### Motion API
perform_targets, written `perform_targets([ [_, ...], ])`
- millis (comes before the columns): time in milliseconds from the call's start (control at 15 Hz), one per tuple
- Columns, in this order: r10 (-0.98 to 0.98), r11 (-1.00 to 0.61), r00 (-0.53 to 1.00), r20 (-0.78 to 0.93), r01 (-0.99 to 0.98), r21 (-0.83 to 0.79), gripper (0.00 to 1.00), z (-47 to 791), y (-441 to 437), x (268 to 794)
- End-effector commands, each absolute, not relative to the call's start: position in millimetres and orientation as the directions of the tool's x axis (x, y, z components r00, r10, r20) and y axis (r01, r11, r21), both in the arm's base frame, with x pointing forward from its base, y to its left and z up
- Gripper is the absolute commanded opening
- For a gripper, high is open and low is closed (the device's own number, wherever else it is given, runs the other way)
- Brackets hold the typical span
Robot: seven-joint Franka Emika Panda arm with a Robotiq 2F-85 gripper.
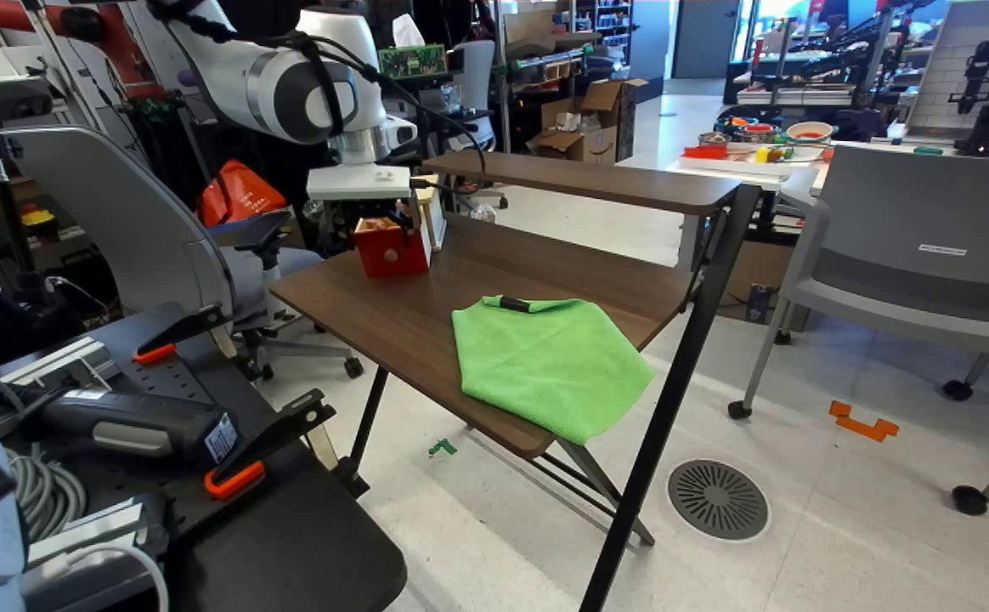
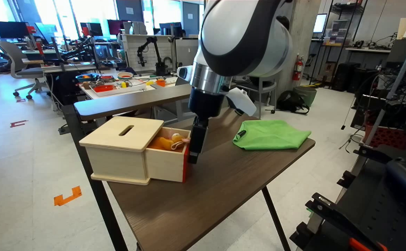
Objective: Close the drawer
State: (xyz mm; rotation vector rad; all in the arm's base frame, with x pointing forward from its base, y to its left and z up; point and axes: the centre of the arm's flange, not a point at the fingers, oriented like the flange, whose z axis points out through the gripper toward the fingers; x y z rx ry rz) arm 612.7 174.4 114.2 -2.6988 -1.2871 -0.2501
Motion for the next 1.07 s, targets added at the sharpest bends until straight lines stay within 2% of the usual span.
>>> perform_targets([
  [0, 0.785, -0.58, 0.576, 0.227, 0.813, -0.057, 1.0, 117, 186, 624],
  [1000, 0.789, -0.559, 0.569, 0.234, 0.821, -0.111, 1.0, 94, 213, 650],
])
